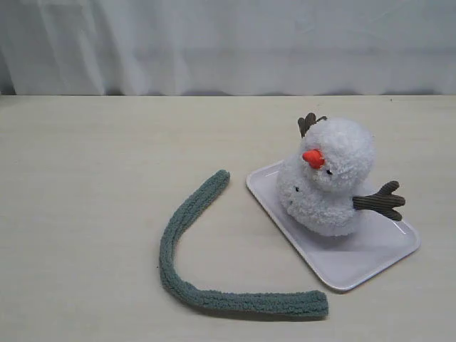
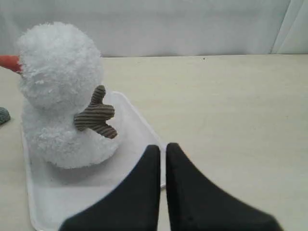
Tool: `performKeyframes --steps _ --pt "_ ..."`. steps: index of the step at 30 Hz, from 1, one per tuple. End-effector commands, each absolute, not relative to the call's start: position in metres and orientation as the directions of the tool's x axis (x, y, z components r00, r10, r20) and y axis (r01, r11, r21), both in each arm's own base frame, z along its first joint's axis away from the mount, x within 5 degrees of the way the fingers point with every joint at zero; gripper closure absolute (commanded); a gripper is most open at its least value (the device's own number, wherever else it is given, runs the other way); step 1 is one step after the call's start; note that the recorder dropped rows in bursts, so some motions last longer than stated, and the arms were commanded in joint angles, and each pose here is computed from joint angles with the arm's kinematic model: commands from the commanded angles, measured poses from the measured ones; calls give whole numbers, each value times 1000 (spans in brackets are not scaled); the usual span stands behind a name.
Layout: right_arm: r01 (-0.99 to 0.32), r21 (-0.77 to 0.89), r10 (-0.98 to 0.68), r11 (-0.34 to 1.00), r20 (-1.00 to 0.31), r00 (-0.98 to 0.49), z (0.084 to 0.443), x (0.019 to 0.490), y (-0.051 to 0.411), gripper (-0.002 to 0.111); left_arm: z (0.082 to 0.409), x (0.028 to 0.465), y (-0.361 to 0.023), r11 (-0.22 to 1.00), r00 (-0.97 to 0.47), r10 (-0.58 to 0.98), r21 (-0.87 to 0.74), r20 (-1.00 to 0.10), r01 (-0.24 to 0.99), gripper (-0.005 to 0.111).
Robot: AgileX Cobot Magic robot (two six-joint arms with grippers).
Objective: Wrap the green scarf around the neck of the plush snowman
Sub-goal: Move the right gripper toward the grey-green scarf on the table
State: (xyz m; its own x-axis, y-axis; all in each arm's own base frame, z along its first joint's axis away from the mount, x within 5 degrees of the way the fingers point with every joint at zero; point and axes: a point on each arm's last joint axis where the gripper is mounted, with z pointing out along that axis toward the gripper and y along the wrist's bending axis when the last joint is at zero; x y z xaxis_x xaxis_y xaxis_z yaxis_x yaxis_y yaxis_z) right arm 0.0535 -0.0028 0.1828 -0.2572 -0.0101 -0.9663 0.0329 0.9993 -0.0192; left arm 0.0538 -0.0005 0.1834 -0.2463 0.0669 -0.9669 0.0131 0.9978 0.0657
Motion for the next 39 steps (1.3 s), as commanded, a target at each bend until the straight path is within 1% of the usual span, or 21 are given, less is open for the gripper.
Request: performKeyframes --steps 1,8,10,12,13,14,16,18,20,24,25,26,27,29,30,31,32,33,35,37,39 --pt "36 -81 -76 996 -990 -123 194 56 -3 104 184 54 0 998 -233 68 67 -970 11 107" --pt "21 -62 -65 998 -973 222 226 54 0 104 184 54 0 998 -233 68 67 -970 11 107" --pt "13 -52 -53 999 -923 380 240 50 1 104 184 54 0 998 -233 68 67 -970 11 107" --pt "-41 70 81 997 -843 531 254 43 0 104 184 54 0 998 -233 68 67 -970 11 107" --pt "-110 170 202 979 -788 581 259 39 0 104 184 54 0 998 -233 68 67 -970 11 107" --pt "-166 229 283 959 -741 609 263 36 -1 104 184 54 0 998 -233 68 67 -970 11 107" --pt "-184 251 311 950 -734 604 267 35 -1 104 184 54 0 998 -233 68 67 -970 11 107" --pt "-154 245 289 957 -796 531 279 36 0 103 184 54 0 998 -233 68 67 -970 11 107" --pt "-108 254 276 961 -866 416 295 35 0 95 184 54 0 998 -233 68 67 -970 11 107" --pt "-39 278 279 960 -932 231 330 35 -1 65 184 54 0 998 -233 68 67 -970 11 107" --pt "-16 277 276 961 -946 167 339 36 -2 54 184 54 0 998 -233 68 67 -970 11 107" --pt "26 244 242 969 -969 55 355 36 -2 43 184 54 0 998 -233 68 67 -970 11 107" --pt "48 217 218 975 -975 -29 363 38 -3 39 184 54 0 998 -233 68 67 -970 11 107" --pt "47 141 147 989 -963 -228 379 46 0 38 184 54 0 998 -233 68 67 -970 11 107" --pt "7 121 116 993 -939 -323 389 53 4 38 184 54 0 998 -233 68 67 -970 11 107" --pt "-42 111 89 993 -931 -353 395 56 8 38 184 54 0 998 -233 68 67 -970 11 107" --pt "-160 119 49 980 -921 -385 406 64 18 40 184 54 0 998 -233 68 67 -970 11 107" --pt "-218 125 27 968 -914 -406 409 69 23 43 184 54 0 998 -233 68 67 -970 11 107" --pt "-369 172 -60 914 -840 -539 406 95 36 53 184 54 0 998 -233 68 67 -970 11 107" --pt "-416 225 -93 881 -780 -619 395 117 41 53 184 54 0 998 -233 68 67 -970 11 107" --pt "-420 263 -108 868 -728 -677 385 137 42 53 184 54 0 998 -233 68 67 -970 11 107"
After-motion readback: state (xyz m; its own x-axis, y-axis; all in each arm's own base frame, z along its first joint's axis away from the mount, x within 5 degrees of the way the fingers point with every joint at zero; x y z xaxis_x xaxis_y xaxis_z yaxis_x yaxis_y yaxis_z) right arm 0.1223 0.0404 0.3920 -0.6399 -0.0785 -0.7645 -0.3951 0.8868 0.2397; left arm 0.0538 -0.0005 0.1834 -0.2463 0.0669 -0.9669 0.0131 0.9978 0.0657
